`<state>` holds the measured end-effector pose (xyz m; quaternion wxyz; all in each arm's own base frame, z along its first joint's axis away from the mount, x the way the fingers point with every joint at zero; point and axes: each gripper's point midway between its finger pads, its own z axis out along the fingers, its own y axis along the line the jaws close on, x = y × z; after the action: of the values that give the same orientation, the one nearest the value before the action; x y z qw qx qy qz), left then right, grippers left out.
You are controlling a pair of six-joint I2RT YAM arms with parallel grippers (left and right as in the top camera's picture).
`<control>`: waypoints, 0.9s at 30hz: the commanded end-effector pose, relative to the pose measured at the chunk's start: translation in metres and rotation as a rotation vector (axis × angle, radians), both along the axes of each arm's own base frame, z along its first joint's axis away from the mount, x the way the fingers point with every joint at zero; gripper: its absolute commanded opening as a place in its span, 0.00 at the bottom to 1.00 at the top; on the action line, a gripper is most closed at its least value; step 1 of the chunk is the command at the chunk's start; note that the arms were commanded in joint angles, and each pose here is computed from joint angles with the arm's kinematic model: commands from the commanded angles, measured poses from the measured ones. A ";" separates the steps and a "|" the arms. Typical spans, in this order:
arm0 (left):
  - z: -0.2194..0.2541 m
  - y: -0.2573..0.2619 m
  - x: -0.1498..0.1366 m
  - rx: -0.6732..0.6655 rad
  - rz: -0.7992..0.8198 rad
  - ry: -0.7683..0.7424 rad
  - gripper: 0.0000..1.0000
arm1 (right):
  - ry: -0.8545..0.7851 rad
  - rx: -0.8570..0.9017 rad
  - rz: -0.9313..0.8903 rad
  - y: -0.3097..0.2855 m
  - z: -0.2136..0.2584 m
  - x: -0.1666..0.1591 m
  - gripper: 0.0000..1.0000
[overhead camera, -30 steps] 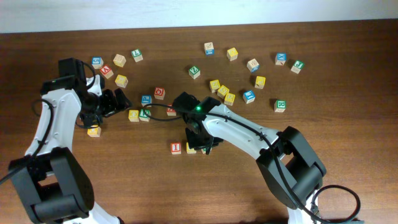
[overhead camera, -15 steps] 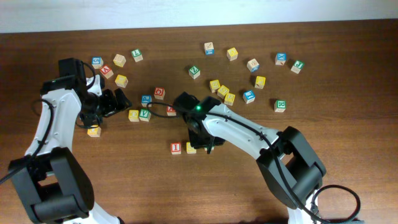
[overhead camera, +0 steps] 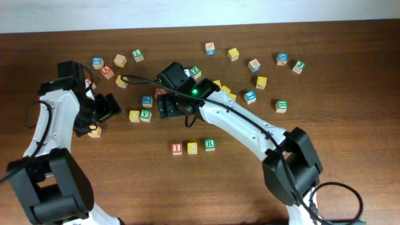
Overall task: Spell out ICRA
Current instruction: 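Move the right gripper to the red A block and grasp it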
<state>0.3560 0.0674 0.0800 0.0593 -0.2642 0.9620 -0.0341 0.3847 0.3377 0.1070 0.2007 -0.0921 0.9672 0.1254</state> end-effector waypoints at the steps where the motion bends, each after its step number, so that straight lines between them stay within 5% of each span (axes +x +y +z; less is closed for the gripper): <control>1: 0.001 0.019 -0.003 0.036 0.095 0.013 0.99 | 0.020 0.010 0.018 0.009 -0.019 0.006 0.84; 12: 0.000 0.016 -0.011 0.027 0.092 0.049 0.99 | -0.084 0.013 -0.032 0.026 -0.062 0.043 0.77; 17: 0.000 0.016 -0.013 0.025 0.092 0.058 0.99 | -0.058 -0.008 -0.029 0.025 -0.080 0.040 0.57; 23: 0.000 0.016 -0.013 0.026 0.092 0.057 0.99 | -0.024 -0.032 -0.019 0.024 -0.096 0.033 0.55; 27: 0.000 0.016 -0.013 0.026 0.092 0.057 0.99 | -0.018 -0.038 -0.013 0.026 -0.099 0.030 0.39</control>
<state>0.3402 0.0807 0.0785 0.0345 -0.2995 0.9534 -0.0147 0.4152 0.3593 0.0118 0.2074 -0.0860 0.9684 0.1088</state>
